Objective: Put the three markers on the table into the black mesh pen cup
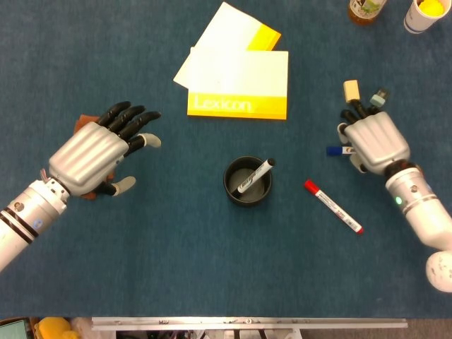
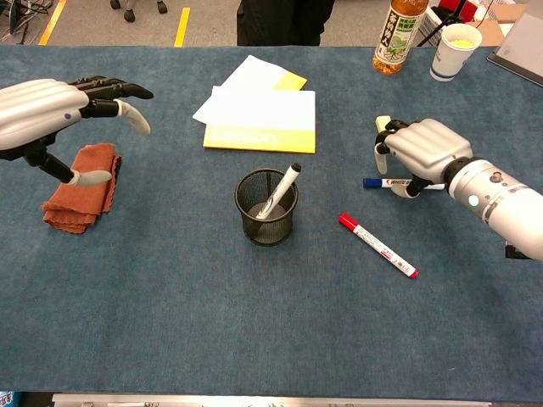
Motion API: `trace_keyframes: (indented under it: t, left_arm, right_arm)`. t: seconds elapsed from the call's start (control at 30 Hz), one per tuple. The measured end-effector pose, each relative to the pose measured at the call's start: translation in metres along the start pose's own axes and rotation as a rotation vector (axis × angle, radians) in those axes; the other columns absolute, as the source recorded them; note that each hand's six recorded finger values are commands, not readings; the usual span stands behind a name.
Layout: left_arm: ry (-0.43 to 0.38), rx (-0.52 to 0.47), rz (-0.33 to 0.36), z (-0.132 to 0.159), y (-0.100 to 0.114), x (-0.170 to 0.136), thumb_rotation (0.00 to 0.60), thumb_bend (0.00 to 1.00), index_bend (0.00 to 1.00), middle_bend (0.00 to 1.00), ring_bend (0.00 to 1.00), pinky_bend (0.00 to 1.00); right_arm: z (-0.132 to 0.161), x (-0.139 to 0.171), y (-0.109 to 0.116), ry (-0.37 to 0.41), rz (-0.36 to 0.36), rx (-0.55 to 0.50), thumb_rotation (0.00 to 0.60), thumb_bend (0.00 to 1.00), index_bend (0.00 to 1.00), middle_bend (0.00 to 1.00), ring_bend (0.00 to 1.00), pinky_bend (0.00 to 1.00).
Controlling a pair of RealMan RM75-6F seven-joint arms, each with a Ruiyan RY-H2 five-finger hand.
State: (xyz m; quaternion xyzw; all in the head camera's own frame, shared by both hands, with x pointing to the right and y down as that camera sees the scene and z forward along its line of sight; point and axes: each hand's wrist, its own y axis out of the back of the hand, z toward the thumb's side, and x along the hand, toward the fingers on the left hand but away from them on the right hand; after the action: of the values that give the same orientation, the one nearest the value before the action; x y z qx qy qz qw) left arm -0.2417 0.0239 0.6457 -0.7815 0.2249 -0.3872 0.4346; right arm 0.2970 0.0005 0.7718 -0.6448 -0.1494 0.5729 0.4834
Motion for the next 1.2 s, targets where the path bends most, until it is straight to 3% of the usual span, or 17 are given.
trace_keyframes:
  t: [0.53, 0.77, 0.97, 1.2]
  left_arm:
    - [0.001, -0.019, -0.006, -0.004, -0.002, -0.004, 0.600, 0.25, 0.27, 0.07, 0.00, 0.00]
    - [-0.001, -0.024, -0.003, -0.003, -0.001, -0.005, 0.600, 0.25, 0.28, 0.07, 0.00, 0.00]
    - [0.007, -0.030, 0.000, -0.006, 0.001, -0.006, 0.600, 0.25, 0.28, 0.07, 0.00, 0.00]
    - [0.008, -0.029, -0.001, -0.005, 0.002, -0.006, 0.600, 0.25, 0.28, 0.07, 0.00, 0.00]
  right_arm:
    - [0.015, -0.010, -0.008, 0.007, -0.001, 0.016, 0.600, 0.26, 0.53, 0.24, 0.09, 0.25]
    - [0.018, -0.010, -0.008, 0.012, -0.002, 0.009, 0.600, 0.26, 0.59, 0.27, 0.09, 0.25]
    - [0.019, -0.004, 0.006, 0.021, -0.026, -0.078, 0.600, 0.26, 0.61, 0.28, 0.09, 0.25]
    - [0.015, 0.012, 0.045, 0.054, -0.084, -0.314, 0.600, 0.26, 0.62, 0.28, 0.09, 0.25]
